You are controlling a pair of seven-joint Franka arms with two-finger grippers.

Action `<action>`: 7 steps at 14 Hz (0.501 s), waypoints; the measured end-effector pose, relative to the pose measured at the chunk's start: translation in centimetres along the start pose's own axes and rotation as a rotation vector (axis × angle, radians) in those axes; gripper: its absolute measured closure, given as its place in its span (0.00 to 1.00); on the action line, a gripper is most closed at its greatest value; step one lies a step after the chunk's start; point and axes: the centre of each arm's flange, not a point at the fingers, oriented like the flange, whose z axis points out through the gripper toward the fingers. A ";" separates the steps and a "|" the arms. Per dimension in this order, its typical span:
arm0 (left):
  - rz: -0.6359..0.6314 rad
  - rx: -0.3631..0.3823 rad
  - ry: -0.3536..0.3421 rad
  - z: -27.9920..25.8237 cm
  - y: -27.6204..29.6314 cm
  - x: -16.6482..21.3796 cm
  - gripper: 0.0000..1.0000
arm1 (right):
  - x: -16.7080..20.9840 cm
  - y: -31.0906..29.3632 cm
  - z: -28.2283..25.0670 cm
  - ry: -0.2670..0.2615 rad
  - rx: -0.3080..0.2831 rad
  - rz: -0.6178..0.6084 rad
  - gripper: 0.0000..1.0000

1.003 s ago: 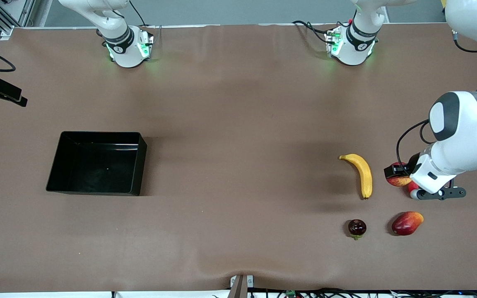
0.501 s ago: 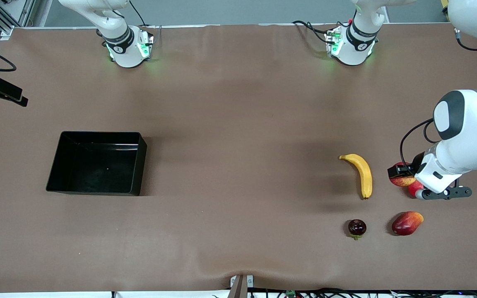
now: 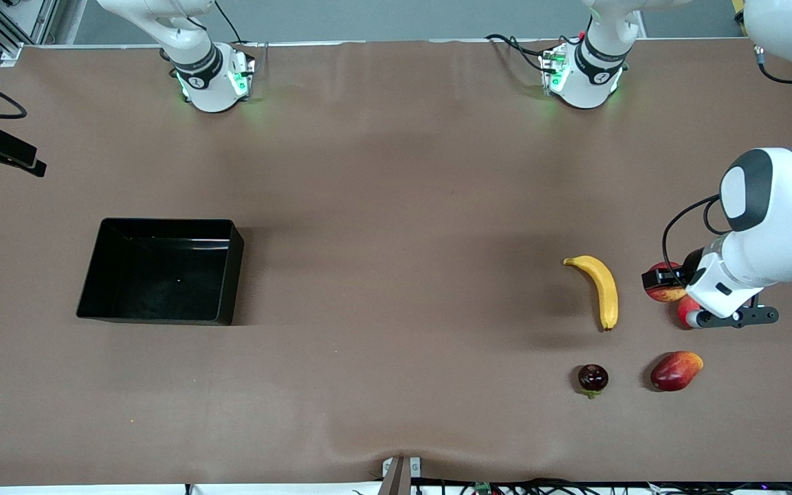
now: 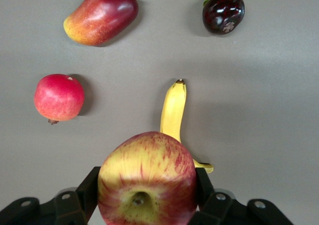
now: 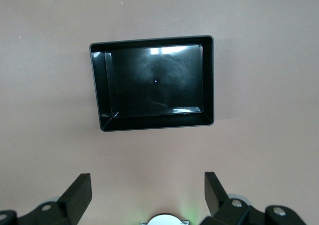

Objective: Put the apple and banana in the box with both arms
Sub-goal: 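Lift the red-yellow apple off the table with the left gripper, then reach the right gripper down to the rim of the black box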

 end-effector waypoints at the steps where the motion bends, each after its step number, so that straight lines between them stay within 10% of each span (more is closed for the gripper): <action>1: 0.001 0.000 -0.001 0.0 0.1 0.0 0.22 | 0.0 0.0 0.0 0.000 0.000 0.000 0.00; 7: 0.017 -0.003 -0.008 0.1 1.0 -0.2 0.22 | 0.0 0.0 0.0 0.000 0.000 0.000 0.00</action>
